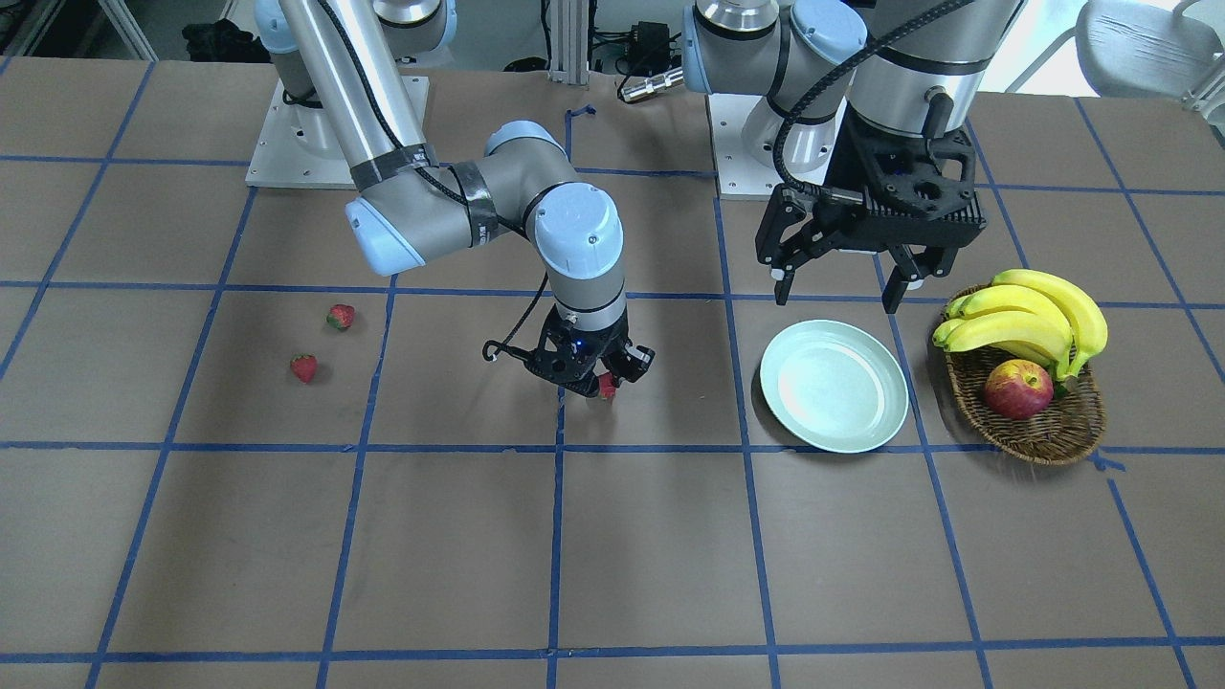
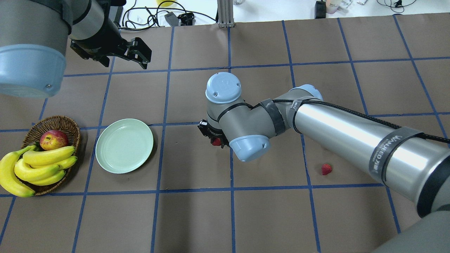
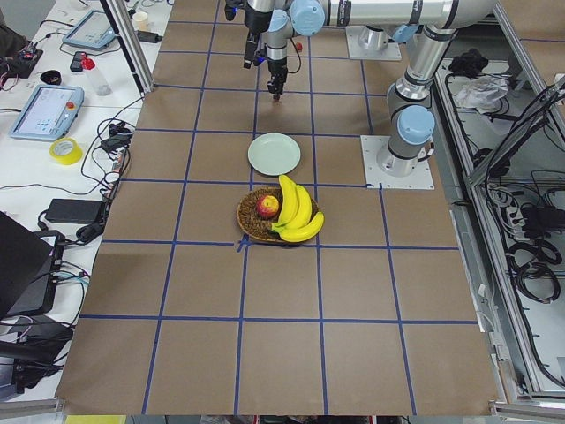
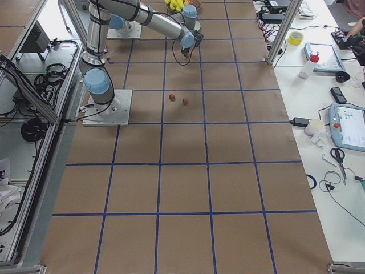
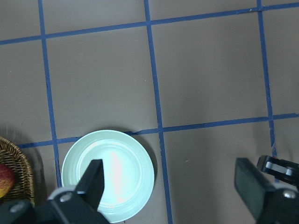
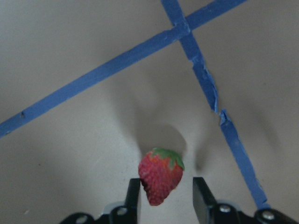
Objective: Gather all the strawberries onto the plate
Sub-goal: 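Carry the strawberry with the right gripper to the table center and release, then grasp a second strawberry with the right gripper while the left reaches center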
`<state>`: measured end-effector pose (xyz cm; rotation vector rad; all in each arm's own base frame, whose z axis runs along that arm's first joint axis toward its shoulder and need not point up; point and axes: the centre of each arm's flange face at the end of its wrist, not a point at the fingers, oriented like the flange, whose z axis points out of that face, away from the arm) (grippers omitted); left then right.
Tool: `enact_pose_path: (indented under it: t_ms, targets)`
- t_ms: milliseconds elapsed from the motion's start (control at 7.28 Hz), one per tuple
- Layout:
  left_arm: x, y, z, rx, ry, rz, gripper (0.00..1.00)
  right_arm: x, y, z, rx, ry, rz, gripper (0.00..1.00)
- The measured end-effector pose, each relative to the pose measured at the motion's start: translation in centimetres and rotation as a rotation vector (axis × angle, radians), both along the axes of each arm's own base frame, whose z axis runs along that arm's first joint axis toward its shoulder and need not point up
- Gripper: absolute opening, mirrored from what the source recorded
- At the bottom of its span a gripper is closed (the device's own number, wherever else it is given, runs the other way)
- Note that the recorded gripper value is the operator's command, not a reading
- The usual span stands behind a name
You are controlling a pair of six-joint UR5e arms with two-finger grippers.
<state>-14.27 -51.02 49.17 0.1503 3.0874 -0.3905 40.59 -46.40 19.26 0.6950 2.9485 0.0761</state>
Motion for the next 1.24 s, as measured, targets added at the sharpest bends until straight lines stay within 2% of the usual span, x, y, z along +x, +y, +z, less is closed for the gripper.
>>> enact_pose_path:
  t_ms: [275,412,550,825,962,1237]
  targets:
    - [0.1,0.0,0.0,-0.001,0.000,0.001,1.00,-1.1,-0.5,0.7,-0.029,0.042,0.058,1.00]
    - [0.2,0.0,0.0,0.000,0.001,0.003,1.00,-3.8,-1.3,2.2,-0.045,0.070,0.072,1.00]
    - [0.3,-0.1,0.0,0.000,0.000,0.003,1.00,-8.2,-2.0,3.9,-0.045,0.091,0.071,1.00]
    - [0.3,-0.1,0.0,0.000,0.000,0.000,1.00,-18.7,-1.1,4.7,-0.021,0.144,0.064,1.00]
    - [0.3,-0.1,0.0,-0.001,-0.001,-0.002,1.00,-23.9,-0.9,4.4,-0.006,0.181,0.108,1.00]
    - [0.3,-0.6,-0.6,0.008,0.001,0.002,1.00,-32.2,-1.4,3.6,0.027,0.190,0.205,1.00]
